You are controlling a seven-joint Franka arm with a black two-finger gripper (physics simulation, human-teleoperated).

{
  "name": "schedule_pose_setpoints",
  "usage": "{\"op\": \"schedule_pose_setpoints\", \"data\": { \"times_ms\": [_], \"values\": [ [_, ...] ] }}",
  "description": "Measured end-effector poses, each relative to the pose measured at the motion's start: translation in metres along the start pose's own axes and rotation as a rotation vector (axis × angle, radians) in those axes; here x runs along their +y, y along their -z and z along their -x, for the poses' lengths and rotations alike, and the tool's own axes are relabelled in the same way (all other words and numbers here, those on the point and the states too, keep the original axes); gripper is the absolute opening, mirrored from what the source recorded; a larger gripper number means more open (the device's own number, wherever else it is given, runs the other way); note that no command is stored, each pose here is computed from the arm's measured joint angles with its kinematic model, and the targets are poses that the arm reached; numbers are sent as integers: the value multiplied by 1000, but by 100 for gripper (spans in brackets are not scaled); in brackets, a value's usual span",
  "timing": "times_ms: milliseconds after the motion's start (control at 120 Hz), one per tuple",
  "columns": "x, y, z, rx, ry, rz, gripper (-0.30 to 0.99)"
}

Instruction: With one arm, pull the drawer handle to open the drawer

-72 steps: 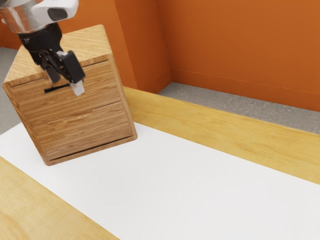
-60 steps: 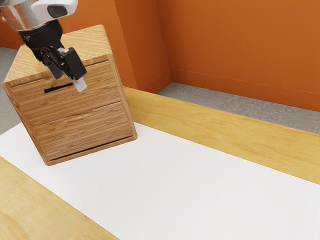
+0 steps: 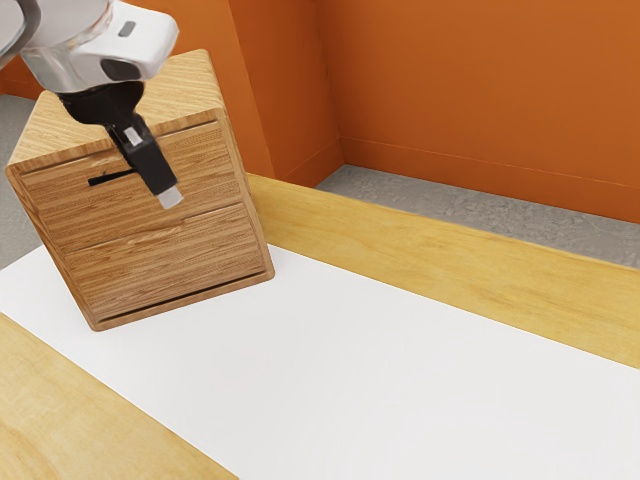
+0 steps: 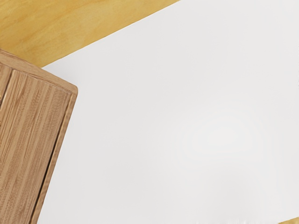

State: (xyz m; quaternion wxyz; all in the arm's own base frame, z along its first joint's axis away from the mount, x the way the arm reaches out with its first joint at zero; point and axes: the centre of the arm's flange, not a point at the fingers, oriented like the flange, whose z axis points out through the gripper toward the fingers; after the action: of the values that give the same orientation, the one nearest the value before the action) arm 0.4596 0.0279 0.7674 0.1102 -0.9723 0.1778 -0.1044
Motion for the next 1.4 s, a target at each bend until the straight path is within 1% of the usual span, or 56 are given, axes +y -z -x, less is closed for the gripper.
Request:
{"op": "schedule_pose_setpoints", "data": {
  "times_ms": [67, 167, 275, 358, 442, 533, 633, 700, 800, 867, 917, 1000, 1117, 1167, 1400],
  "values": [
    [-2, 2, 7, 4, -23, -16, 69],
    [-15, 4, 37, -3, -21, -52, 69],
    [-11, 9, 77, -6, -15, -107, 69],
    [-6, -1, 92, -9, -24, -138, 69],
    [-6, -6, 91, 12, -46, -179, 69],
    [-10, -5, 89, 41, -73, -207, 69],
    [-11, -14, 85, 57, -112, -231, 69],
    [-26, -30, 90, 60, -109, -229, 69],
    [-43, -35, 95, 75, -112, -256, 69],
    [-71, -44, 102, 69, -79, -255, 69],
    [-82, -50, 101, 64, -75, -256, 69],
    [-85, -56, 95, 62, -97, -263, 69],
    [-87, -46, 91, 96, -133, -290, 69],
    [-90, -45, 92, 101, -140, -298, 69],
    [-117, -57, 104, 82, -158, -327, 69]
  ]
}}
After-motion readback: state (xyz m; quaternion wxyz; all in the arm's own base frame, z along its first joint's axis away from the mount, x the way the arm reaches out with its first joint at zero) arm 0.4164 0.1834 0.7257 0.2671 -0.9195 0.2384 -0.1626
